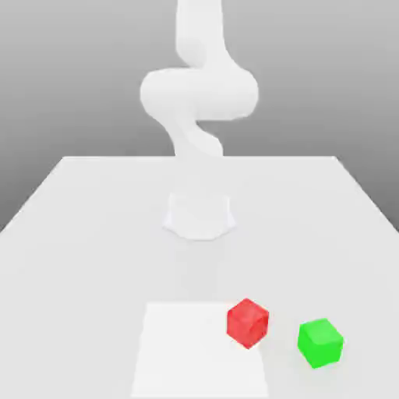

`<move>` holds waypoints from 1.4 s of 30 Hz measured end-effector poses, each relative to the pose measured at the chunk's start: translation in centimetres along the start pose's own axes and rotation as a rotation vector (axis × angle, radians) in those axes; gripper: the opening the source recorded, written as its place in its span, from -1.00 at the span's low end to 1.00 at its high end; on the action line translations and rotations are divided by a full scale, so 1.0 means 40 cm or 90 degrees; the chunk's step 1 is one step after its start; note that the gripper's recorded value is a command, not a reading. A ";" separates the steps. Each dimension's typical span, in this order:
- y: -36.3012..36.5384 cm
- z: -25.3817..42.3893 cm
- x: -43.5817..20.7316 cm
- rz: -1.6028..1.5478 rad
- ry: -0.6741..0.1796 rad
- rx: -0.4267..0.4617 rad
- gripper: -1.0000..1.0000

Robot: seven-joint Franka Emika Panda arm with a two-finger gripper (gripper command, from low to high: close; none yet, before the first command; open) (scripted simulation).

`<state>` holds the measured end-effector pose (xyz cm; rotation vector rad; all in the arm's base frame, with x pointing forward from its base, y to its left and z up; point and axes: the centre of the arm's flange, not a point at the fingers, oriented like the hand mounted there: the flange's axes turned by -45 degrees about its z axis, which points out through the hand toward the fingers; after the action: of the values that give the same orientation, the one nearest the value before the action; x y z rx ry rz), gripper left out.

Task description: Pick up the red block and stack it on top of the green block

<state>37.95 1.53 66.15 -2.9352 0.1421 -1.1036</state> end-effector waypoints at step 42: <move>-0.126 0.925 -0.815 0.438 -0.425 -0.181 -1.00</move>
<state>38.29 8.25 17.05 -2.8776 1.2394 -0.0075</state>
